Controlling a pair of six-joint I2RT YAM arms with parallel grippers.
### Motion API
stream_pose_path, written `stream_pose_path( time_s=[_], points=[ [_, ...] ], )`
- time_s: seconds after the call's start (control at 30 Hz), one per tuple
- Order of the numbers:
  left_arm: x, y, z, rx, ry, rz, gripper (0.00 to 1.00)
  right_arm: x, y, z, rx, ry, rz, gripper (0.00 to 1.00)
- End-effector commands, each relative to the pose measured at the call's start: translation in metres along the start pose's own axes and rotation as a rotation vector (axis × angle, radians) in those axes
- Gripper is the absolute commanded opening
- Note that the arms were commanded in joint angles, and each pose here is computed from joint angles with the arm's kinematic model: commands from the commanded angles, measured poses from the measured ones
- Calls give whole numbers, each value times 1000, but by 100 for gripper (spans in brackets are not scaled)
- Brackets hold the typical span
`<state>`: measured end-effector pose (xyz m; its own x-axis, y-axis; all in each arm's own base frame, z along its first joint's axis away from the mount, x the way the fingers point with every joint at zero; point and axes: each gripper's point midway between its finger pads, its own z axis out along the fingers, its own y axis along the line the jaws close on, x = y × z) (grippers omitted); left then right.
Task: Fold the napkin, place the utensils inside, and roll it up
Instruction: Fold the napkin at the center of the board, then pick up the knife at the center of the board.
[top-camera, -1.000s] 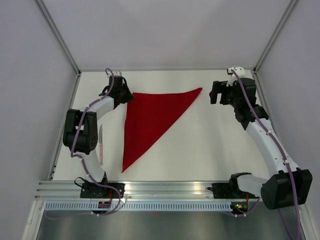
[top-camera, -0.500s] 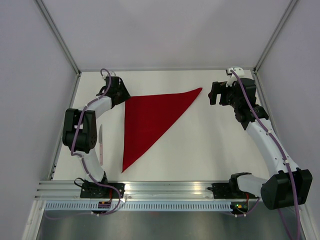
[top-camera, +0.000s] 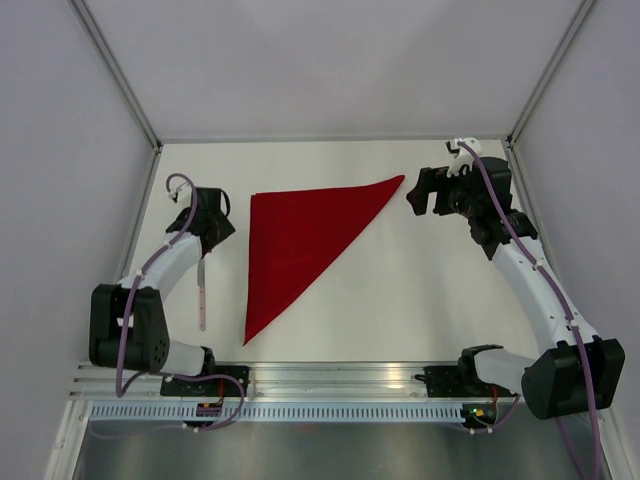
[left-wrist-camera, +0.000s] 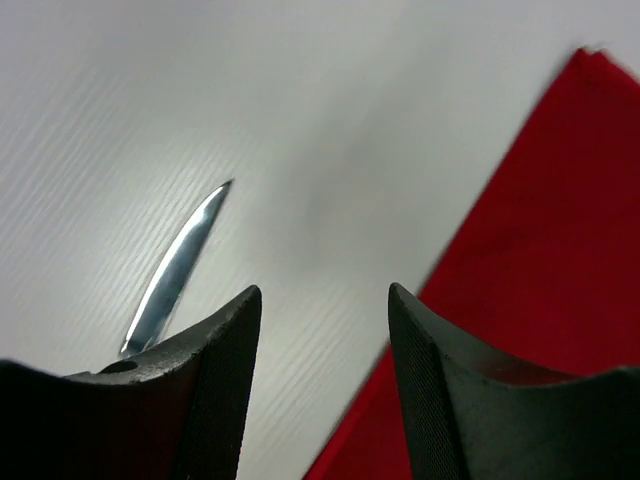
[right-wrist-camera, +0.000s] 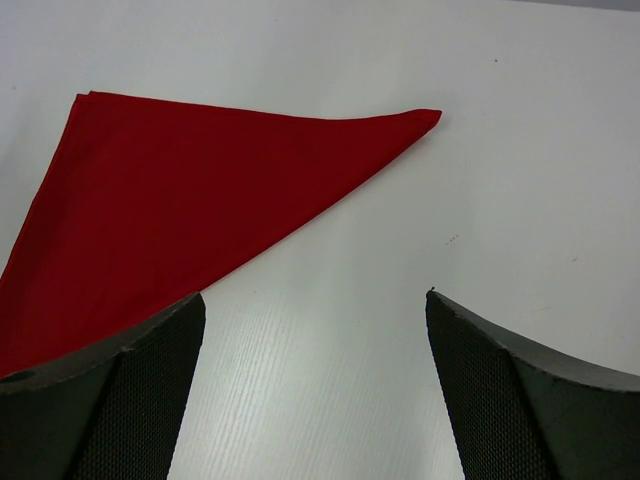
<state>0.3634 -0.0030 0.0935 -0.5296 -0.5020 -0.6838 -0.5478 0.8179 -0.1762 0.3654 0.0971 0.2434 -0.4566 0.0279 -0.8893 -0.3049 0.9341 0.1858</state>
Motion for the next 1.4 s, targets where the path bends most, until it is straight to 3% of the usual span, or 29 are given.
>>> stream_pose_path(
  time_s=[0.0,0.3,0.53,0.9,1.37],
  points=[
    [28,50,-20,-159,41,-70,59,-14,15,-8,-59,-29,26,95],
    [63,119,-42,-325,129,-97,62,-1,21,1,-103,24,44,94],
    [87,119,-35,-323,266,-115,58,1,20,4,-103,33,43,94],
    [119,129,-28,-383,353,-155,48,7,22,7,-116,56,56,94],
    [99,106,0,-365,377,-113,13,7,22,9,-119,64,58,93]
  ],
)
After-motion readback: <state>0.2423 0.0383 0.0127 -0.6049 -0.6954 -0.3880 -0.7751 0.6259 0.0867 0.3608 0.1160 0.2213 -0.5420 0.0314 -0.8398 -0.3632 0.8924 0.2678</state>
